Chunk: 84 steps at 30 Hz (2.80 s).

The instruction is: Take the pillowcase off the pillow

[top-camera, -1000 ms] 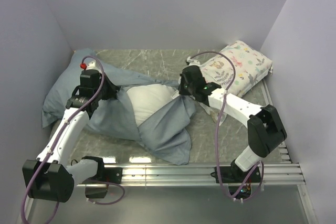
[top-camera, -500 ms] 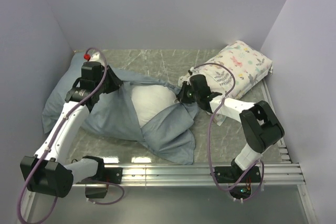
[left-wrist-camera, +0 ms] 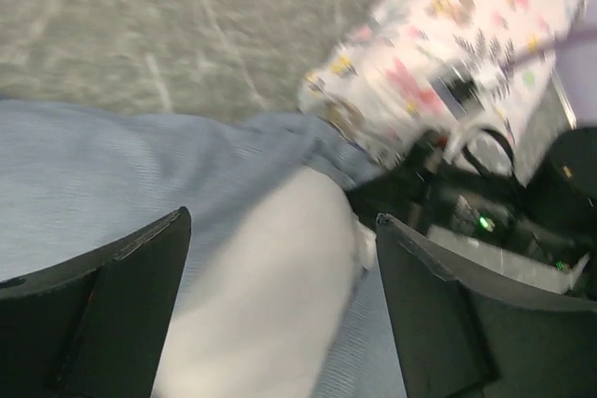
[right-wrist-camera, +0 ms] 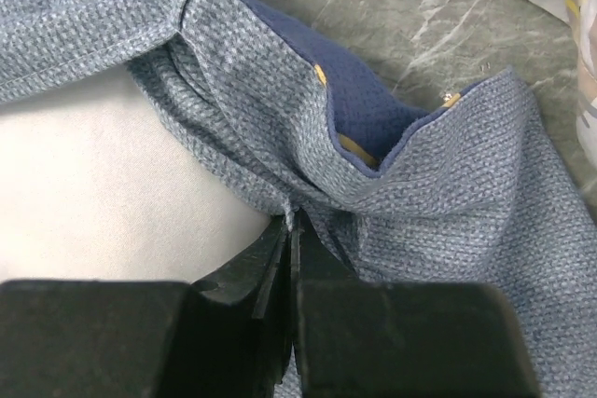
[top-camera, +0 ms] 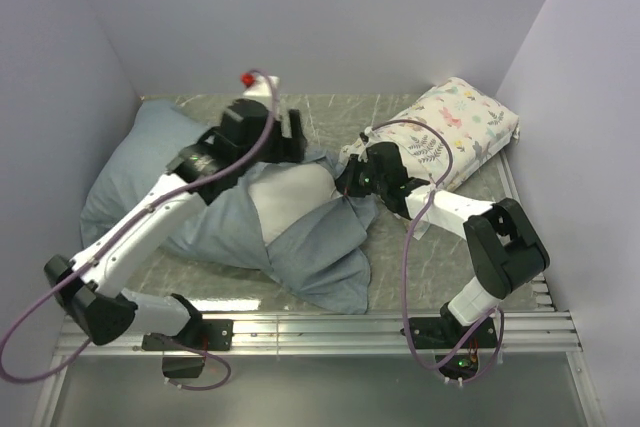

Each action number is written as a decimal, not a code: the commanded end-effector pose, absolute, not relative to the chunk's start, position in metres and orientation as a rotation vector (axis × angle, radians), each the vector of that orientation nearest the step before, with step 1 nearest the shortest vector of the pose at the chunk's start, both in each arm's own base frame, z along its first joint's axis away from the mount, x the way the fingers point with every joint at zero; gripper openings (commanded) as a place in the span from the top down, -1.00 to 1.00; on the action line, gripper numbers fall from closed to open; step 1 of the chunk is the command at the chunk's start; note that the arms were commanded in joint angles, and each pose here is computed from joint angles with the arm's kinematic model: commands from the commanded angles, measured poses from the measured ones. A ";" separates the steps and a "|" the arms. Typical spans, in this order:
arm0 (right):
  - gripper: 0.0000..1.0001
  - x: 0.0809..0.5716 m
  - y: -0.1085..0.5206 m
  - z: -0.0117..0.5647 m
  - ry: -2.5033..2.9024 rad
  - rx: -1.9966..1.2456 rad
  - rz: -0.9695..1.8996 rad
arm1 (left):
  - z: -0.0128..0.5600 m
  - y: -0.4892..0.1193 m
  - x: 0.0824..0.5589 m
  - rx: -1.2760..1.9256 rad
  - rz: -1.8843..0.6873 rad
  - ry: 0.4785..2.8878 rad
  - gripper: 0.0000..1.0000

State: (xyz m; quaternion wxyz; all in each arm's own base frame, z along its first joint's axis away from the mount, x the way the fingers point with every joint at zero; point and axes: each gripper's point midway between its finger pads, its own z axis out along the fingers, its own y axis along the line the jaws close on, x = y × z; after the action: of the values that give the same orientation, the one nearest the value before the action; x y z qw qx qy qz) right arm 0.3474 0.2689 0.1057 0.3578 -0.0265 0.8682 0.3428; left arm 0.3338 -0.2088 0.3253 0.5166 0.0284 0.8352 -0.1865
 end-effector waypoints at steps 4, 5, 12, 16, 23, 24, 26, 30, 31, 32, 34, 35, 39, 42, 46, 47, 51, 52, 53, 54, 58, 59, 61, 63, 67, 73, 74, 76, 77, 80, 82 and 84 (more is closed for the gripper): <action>0.88 0.345 0.281 0.131 2.176 -0.120 0.948 | 0.274 -0.284 0.311 0.293 -0.388 2.114 -0.75; 0.89 0.345 0.281 0.132 2.176 -0.118 0.945 | 0.264 -0.291 0.308 0.306 -0.366 2.129 -0.75; 0.93 0.343 0.280 0.132 2.182 -0.113 0.938 | 0.193 -0.287 0.330 0.254 -0.073 2.234 -0.85; 0.94 0.342 0.280 0.132 2.185 -0.117 0.927 | 0.165 -0.295 0.335 0.272 -0.041 2.269 -0.86; 0.97 0.338 0.277 0.140 2.178 -0.131 0.899 | 0.143 -0.285 0.350 0.229 0.103 2.280 0.55; 0.98 0.338 0.276 0.141 2.175 -0.135 0.896 | 0.144 -0.284 0.350 0.231 0.110 2.281 0.84; 0.98 0.340 0.275 0.148 2.164 -0.134 0.881 | 0.153 -0.282 0.354 0.210 0.128 2.263 0.99; 0.99 0.348 0.257 0.147 2.201 -0.080 0.739 | 0.197 -0.272 0.351 0.157 0.065 2.197 0.99; 0.99 0.354 0.246 0.144 2.213 -0.042 0.667 | 0.202 -0.274 0.346 0.169 0.018 2.202 0.99; 0.99 0.360 0.238 0.148 2.218 -0.015 0.632 | 0.221 -0.271 0.341 0.171 -0.029 2.175 0.99; 1.00 0.370 0.229 0.149 2.232 0.021 0.592 | 0.229 -0.268 0.330 0.199 -0.085 2.175 0.99; 1.00 0.377 0.227 0.159 2.222 0.037 0.591 | 0.245 -0.268 0.320 0.220 -0.157 2.158 0.99; 1.00 0.402 0.217 0.175 2.203 0.082 0.575 | 0.271 -0.271 0.286 0.324 -0.371 2.120 0.99; 1.00 0.418 0.220 0.179 2.208 0.073 0.563 | 0.290 -0.270 0.263 0.385 -0.504 2.068 0.99; 1.00 0.427 0.228 0.162 2.255 0.068 0.574 | 0.320 -0.269 0.242 0.431 -0.647 1.970 0.99; 1.00 0.428 0.230 0.157 2.259 0.069 0.584 | 0.332 -0.264 0.237 0.418 -0.671 1.932 0.99; 1.00 0.423 0.234 0.132 2.301 0.066 0.609 | 0.368 -0.263 0.224 0.428 -0.776 1.821 0.99; 1.00 0.423 0.234 0.125 2.317 0.063 0.603 | 0.375 -0.261 0.225 0.412 -0.773 1.802 0.99; 1.00 0.422 0.235 0.122 2.320 0.059 0.610 | 0.383 -0.256 0.226 0.381 -0.768 1.780 0.99; 1.00 0.421 0.237 0.122 2.319 0.047 0.634 | 0.390 -0.250 0.230 0.335 -0.754 1.763 0.99; 1.00 0.397 0.253 0.121 2.306 -0.010 0.747 | 0.424 -0.213 0.270 -0.011 -0.581 1.661 0.99; 1.00 0.393 0.257 0.124 2.283 -0.045 0.758 | 0.429 -0.209 0.277 -0.065 -0.564 1.640 0.99; 0.93 0.373 0.268 0.128 2.267 -0.112 0.760 | 0.427 -0.204 0.303 -0.172 -0.474 1.634 0.99; 0.81 0.357 0.275 0.146 2.220 -0.162 0.786 | 0.429 -0.197 0.326 -0.267 -0.424 1.608 0.99; 0.18 0.339 0.266 0.177 2.156 -0.166 0.786 | 0.414 -0.220 0.359 -0.274 -0.398 1.622 0.99; -0.31 0.323 0.235 0.240 2.072 -0.107 0.694 | 0.399 -0.239 0.383 -0.268 -0.373 1.640 0.99; -0.33 0.316 0.235 0.255 2.038 -0.113 0.716 | 0.402 -0.238 0.385 -0.274 -0.372 1.633 0.99; -0.41 0.306 0.242 0.270 1.998 -0.141 0.742 | 0.400 -0.241 0.390 -0.267 -0.370 1.641 0.99; -0.43 0.294 0.254 0.274 1.988 -0.185 0.760 | 0.401 -0.241 0.392 -0.267 -0.369 1.639 0.99; -0.49 0.285 0.272 0.281 1.975 -0.236 0.772 | 0.408 -0.243 0.396 -0.263 -0.368 1.630 0.99; -0.50 0.291 0.282 0.280 1.992 -0.242 0.748 | 0.411 -0.245 0.398 -0.263 -0.378 1.623 0.99; -0.51 0.295 0.299 0.281 1.995 -0.257 0.747 | 0.412 -0.246 0.399 -0.262 -0.385 1.622 0.99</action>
State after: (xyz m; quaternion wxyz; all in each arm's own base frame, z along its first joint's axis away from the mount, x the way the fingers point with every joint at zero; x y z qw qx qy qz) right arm 0.2824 0.2898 0.2788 0.4691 -0.1067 0.8116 0.3313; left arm 0.3932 -0.2403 0.3340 0.6026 -0.0736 0.7884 -0.0996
